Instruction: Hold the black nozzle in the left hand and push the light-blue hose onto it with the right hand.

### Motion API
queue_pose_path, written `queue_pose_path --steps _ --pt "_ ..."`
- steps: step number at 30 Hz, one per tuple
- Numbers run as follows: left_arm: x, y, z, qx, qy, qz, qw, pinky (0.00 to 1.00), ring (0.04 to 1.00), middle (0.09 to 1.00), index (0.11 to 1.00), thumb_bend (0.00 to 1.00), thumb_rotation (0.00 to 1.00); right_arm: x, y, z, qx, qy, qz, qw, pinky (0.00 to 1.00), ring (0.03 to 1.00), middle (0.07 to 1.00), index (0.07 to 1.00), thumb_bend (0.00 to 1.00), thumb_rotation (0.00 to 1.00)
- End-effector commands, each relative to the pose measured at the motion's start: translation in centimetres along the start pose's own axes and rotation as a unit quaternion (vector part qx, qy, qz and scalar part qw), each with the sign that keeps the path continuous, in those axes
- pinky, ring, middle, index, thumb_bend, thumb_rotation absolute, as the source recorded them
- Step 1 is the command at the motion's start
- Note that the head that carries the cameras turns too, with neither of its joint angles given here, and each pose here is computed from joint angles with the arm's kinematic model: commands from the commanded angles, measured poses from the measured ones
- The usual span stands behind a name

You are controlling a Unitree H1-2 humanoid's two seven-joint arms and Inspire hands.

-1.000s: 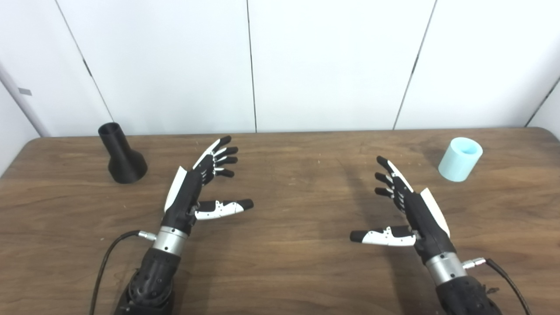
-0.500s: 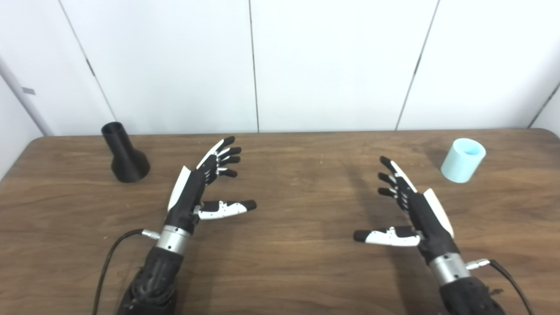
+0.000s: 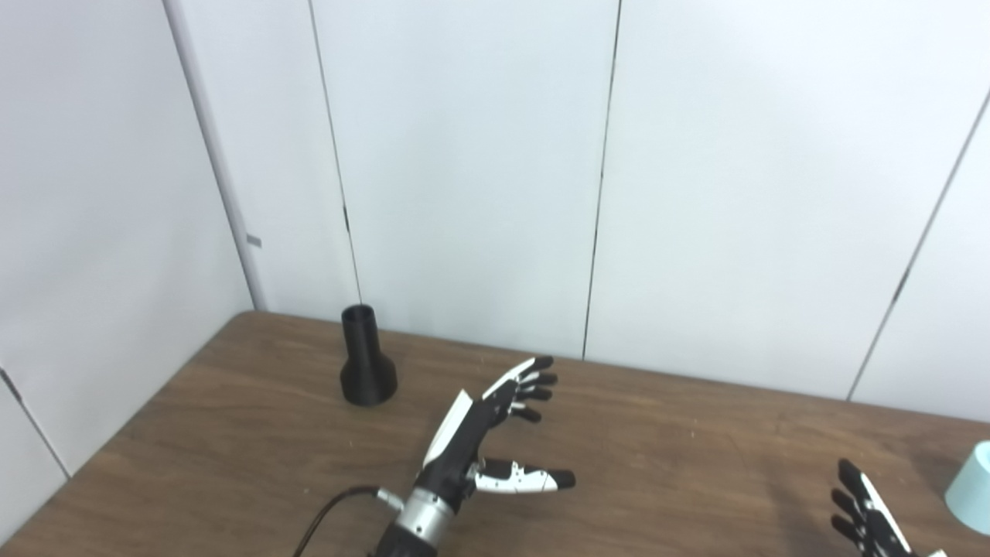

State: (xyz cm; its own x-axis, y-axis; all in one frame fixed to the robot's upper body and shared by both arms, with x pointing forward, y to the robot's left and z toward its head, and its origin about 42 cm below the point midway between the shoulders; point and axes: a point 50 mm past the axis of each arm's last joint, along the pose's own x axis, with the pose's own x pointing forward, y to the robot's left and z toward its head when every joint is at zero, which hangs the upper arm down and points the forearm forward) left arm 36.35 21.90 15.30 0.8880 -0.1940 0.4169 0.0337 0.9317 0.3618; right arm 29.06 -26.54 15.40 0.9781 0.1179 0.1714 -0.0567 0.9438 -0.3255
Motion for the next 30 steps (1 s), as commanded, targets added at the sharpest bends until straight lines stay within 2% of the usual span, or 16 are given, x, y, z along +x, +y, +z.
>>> queue_pose_path --steps 1,4,6,12,16,18,23,26,30 --pt "-0.9 0.9 0.1 -0.015 0.008 0.037 0.999 0.61 0.724 0.774 0.797 0.77 0.12 1.1 -0.8 1.4 -0.005 -0.055 -0.009 0.998 0.91 0.972 1.0 0.997 0.79 0.11" --pt "-0.8 2.7 1.0 -0.029 0.004 0.077 0.997 0.6 0.708 0.761 0.787 0.73 0.1 1.3 -0.9 1.4 -0.001 -0.061 -0.012 0.998 0.91 0.973 1.0 0.996 0.79 0.12" --pt "-0.5 5.1 1.9 0.007 -0.01 0.092 0.996 0.6 0.709 0.758 0.785 0.72 0.1 1.3 -0.9 1.3 -0.003 -0.06 -0.012 0.998 0.9 0.971 1.0 0.997 0.79 0.12" --pt "0.4 10.0 3.4 0.101 -0.035 0.122 0.987 0.62 0.733 0.761 0.784 0.73 0.13 1.2 -1.0 1.2 -0.001 -0.055 -0.009 0.998 0.89 0.973 1.0 1.0 0.78 0.12" --pt "1.3 13.1 4.2 0.13 -0.04 0.135 0.982 0.62 0.734 0.773 0.794 0.73 0.14 1.2 -0.9 1.3 -0.002 -0.053 -0.005 0.999 0.9 0.976 1.0 1.0 0.77 0.11" --pt "2.0 15.1 4.2 0.147 -0.041 0.147 0.977 0.65 0.756 0.789 0.801 0.75 0.18 1.2 -1.0 1.4 -0.005 -0.053 -0.003 0.999 0.9 0.977 1.0 1.0 0.77 0.12" --pt "3.8 17.8 6.5 0.223 -0.048 0.197 0.953 0.68 0.803 0.822 0.808 0.76 0.18 1.2 -1.0 1.2 -0.007 -0.053 -0.002 0.999 0.92 0.979 1.0 1.0 0.76 0.12" --pt "4.4 19.0 7.2 0.259 -0.052 0.236 0.935 0.73 0.848 0.863 0.833 0.77 0.2 1.3 -1.0 1.2 -0.003 -0.053 -0.002 0.999 0.92 0.981 1.0 1.0 0.75 0.12" --pt "4.8 19.6 7.3 0.28 -0.054 0.27 0.92 0.8 0.9 0.92 0.869 0.77 0.18 1.4 -1.0 1.2 0.0 -0.055 -0.004 0.998 0.92 0.982 1.0 1.0 0.75 0.12"
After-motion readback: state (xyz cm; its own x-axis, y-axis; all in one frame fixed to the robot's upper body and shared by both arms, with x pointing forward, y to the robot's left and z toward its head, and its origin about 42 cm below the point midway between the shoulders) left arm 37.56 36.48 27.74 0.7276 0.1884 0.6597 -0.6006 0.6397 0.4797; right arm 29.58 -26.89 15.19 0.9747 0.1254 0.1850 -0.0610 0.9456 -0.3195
